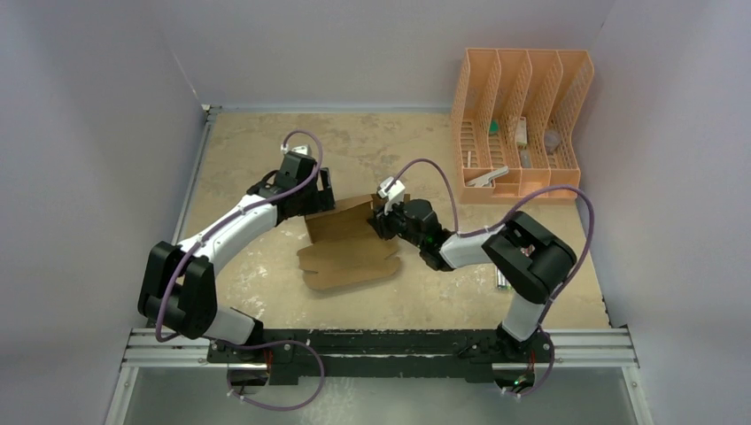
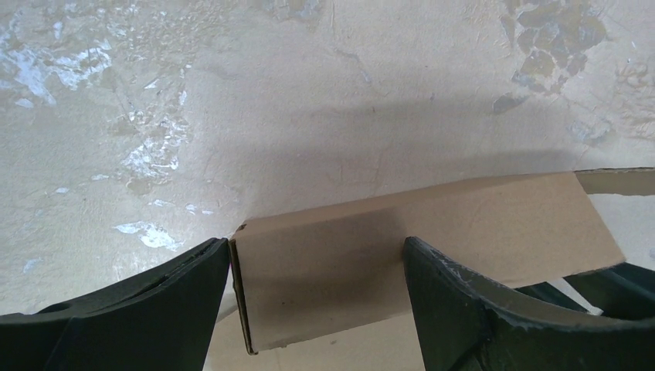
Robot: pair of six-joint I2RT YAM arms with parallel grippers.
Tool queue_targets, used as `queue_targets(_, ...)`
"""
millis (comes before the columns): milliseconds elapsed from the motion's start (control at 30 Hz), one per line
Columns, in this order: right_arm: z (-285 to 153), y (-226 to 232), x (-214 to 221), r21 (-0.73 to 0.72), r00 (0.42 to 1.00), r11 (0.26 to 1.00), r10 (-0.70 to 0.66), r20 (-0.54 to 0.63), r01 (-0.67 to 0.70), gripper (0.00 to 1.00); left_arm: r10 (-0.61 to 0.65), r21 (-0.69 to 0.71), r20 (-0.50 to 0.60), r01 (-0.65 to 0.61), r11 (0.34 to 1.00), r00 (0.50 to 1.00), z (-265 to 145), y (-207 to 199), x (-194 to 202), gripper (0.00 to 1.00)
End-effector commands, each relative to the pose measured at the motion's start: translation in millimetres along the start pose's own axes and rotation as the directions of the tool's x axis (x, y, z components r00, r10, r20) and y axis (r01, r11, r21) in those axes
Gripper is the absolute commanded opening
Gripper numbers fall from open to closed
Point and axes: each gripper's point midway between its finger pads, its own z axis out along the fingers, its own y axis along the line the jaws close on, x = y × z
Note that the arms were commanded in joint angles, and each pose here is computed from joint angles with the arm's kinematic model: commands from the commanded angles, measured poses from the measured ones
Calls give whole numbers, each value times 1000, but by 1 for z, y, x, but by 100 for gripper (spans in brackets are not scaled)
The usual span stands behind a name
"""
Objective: Fold the paper box
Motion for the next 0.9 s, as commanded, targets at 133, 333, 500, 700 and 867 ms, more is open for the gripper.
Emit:
queue_targets(133, -37, -13, -43, 47, 986, 985, -166, 18, 165, 39, 80, -43, 52, -77, 996, 995, -9, 12, -7, 82)
queue_targets(333, -67, -39, -57, 69, 969, 968, -235, -70, 240, 49, 95, -41, 57, -92, 995, 994, -9, 12, -9, 82)
queue_targets(500, -81, -55, -68, 70, 946, 951, -288, -147, 301, 57, 103, -35, 62, -101, 994, 993, -9, 11, -10, 82)
queue_targets(700, -69, -64, -68, 49, 907, 925, -356, -226, 376, 65, 116, -24, 57, -115, 993, 992, -9, 9, -9, 82)
queue_targets(867, -48, -67, -71, -1, 867, 899, -423, -263, 438, 73, 126, -21, 46, -126, 992, 991, -8, 9, -7, 82)
